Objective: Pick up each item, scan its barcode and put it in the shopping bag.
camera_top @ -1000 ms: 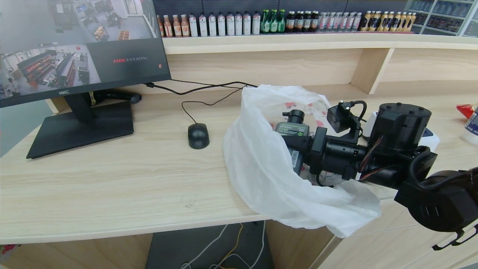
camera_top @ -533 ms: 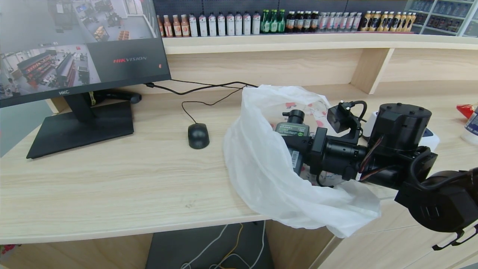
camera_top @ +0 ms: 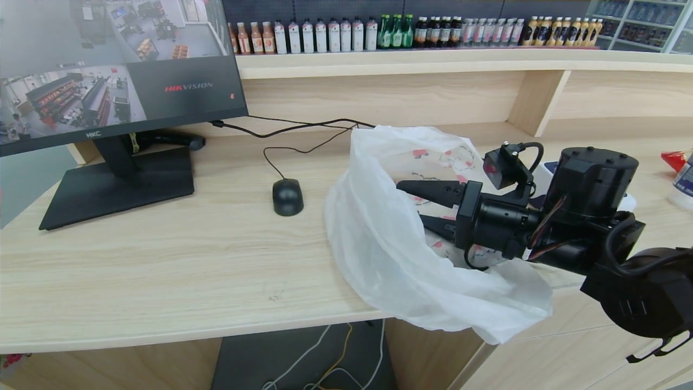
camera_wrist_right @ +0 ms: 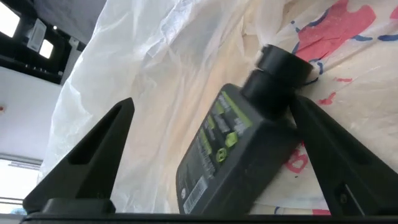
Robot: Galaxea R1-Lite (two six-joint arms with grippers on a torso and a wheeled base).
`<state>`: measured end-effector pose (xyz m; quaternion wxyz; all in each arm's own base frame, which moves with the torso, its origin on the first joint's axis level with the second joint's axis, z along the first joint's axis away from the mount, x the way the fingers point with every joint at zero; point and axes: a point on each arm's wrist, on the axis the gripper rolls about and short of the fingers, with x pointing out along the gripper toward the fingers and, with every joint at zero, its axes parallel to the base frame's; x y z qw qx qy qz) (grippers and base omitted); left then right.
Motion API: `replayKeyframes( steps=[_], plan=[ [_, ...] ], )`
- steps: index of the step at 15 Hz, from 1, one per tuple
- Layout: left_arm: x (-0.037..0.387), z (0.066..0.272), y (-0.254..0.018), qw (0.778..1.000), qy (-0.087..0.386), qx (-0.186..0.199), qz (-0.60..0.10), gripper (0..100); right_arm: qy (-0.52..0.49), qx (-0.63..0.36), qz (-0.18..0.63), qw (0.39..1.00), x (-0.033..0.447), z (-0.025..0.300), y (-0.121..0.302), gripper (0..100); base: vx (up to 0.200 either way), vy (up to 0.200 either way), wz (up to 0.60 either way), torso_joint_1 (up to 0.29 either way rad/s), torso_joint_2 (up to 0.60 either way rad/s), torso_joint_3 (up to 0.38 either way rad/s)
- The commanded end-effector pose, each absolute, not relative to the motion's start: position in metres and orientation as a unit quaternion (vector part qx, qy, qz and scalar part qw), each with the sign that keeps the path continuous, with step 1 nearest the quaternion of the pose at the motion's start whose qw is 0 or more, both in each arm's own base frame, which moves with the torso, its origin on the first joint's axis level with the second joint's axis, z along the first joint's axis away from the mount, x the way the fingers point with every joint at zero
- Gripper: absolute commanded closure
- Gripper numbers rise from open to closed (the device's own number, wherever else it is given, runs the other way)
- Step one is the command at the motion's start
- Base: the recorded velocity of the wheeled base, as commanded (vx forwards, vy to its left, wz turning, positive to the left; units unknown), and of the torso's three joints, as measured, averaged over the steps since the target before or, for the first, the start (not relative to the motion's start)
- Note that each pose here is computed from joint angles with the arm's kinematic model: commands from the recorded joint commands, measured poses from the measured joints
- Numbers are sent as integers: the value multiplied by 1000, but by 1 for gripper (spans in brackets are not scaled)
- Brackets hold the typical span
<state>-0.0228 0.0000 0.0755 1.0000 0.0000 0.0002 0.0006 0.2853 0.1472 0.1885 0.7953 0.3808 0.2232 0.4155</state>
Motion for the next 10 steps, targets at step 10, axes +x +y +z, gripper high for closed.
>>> replayKeyframes(
  steps=[10],
  plan=[
    [-23,75,0,1000,0,0,1,0,147,387,405,815,276,227,129,0,0,0,0,0,0,0]
  ],
)
